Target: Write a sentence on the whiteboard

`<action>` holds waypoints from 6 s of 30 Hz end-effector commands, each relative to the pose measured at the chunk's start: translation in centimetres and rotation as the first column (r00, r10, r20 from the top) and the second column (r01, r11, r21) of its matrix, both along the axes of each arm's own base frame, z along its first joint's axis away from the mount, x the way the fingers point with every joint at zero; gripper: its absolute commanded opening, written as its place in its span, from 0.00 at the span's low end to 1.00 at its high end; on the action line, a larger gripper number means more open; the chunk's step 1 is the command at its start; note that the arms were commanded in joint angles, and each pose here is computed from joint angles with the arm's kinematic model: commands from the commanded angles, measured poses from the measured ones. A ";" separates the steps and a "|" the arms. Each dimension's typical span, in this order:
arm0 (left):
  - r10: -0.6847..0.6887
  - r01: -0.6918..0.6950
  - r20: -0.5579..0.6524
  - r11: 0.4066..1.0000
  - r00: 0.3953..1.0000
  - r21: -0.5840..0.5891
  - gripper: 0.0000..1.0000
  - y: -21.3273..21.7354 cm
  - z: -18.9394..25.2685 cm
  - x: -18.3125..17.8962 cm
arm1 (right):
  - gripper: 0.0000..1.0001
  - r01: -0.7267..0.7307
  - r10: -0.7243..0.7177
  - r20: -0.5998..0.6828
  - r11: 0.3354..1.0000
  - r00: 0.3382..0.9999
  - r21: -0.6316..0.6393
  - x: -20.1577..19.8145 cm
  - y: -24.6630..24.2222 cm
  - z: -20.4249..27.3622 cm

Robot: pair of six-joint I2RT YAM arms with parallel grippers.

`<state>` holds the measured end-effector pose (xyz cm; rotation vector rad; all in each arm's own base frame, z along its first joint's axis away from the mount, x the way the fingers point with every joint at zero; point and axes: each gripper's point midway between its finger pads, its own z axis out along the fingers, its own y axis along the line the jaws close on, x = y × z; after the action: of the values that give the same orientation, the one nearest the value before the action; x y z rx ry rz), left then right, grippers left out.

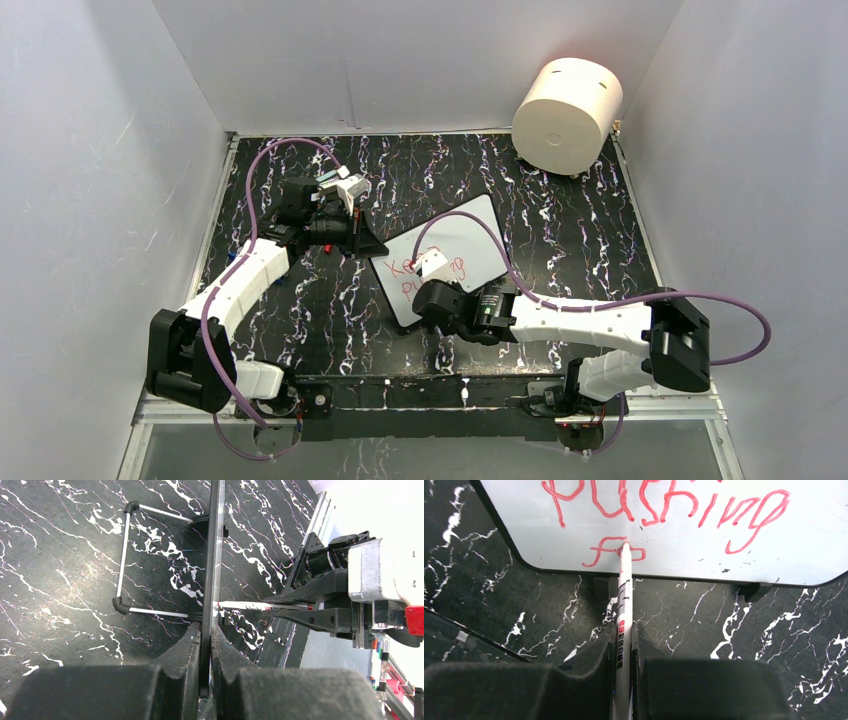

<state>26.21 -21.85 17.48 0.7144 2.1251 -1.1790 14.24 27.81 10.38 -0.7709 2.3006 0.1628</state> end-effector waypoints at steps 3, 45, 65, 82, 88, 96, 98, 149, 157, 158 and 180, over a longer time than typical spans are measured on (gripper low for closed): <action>0.075 -0.068 -0.053 0.990 0.996 0.122 0.00 1.3 -3.3 0.3 | 0.00 -0.005 0.002 0.028 0.994 1.000 0.107 0.4 1.6 2.3; 0.070 -0.062 -0.061 0.991 0.996 0.121 0.00 1.3 -3.4 0.2 | 0.00 0.069 -0.070 0.076 0.997 0.995 0.017 1.7 -0.7 0.9; 0.074 -0.066 -0.057 0.990 0.996 0.124 0.00 1.3 -3.4 0.2 | 0.00 0.058 -0.058 0.012 0.998 0.998 -0.034 0.7 -1.4 -0.8; 0.074 -0.066 -0.059 0.990 0.996 0.124 0.00 1.3 -3.4 0.2 | 0.00 0.067 -0.067 -0.012 0.997 0.998 -0.040 0.2 -1.9 -1.5; 0.074 -0.066 -0.059 0.990 0.996 0.124 0.00 1.3 -3.4 0.2 | 0.00 0.068 -0.067 0.019 0.998 0.998 -0.012 0.8 -1.3 -0.6; 0.070 -0.063 -0.059 0.991 0.996 0.121 0.00 1.3 -3.4 0.2 | 0.00 0.059 -0.061 0.063 0.998 0.996 0.028 1.6 -0.4 1.0; 0.070 -0.063 -0.060 0.991 0.996 0.122 0.00 1.3 -3.4 0.2 | 0.00 0.057 -0.059 0.072 0.998 0.996 0.035 1.8 -0.2 1.3; 0.077 -0.069 -0.057 0.989 0.995 0.130 0.00 1.4 -3.5 0.3 | 0.00 0.074 -0.075 0.056 0.997 0.996 0.016 2.2 -2.5 1.4; 0.074 -0.066 -0.059 0.990 0.995 0.128 0.00 1.4 -3.5 0.2 | 0.00 0.070 -0.071 0.046 0.997 0.996 0.011 2.4 -2.2 0.8; 0.075 -0.066 -0.061 0.990 0.995 0.128 0.00 1.4 -3.6 0.2 | 0.00 0.071 -0.071 0.045 0.997 0.996 0.011 2.5 -2.2 0.8; 0.072 -0.063 -0.064 0.990 0.995 0.126 0.00 1.3 -3.6 0.3 | 0.00 0.059 -0.060 -0.023 0.997 0.998 -0.051 1.6 -2.8 -1.2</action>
<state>26.21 -21.85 17.42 0.7142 2.1270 -1.1799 15.57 24.79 9.56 -0.7504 2.3514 0.0813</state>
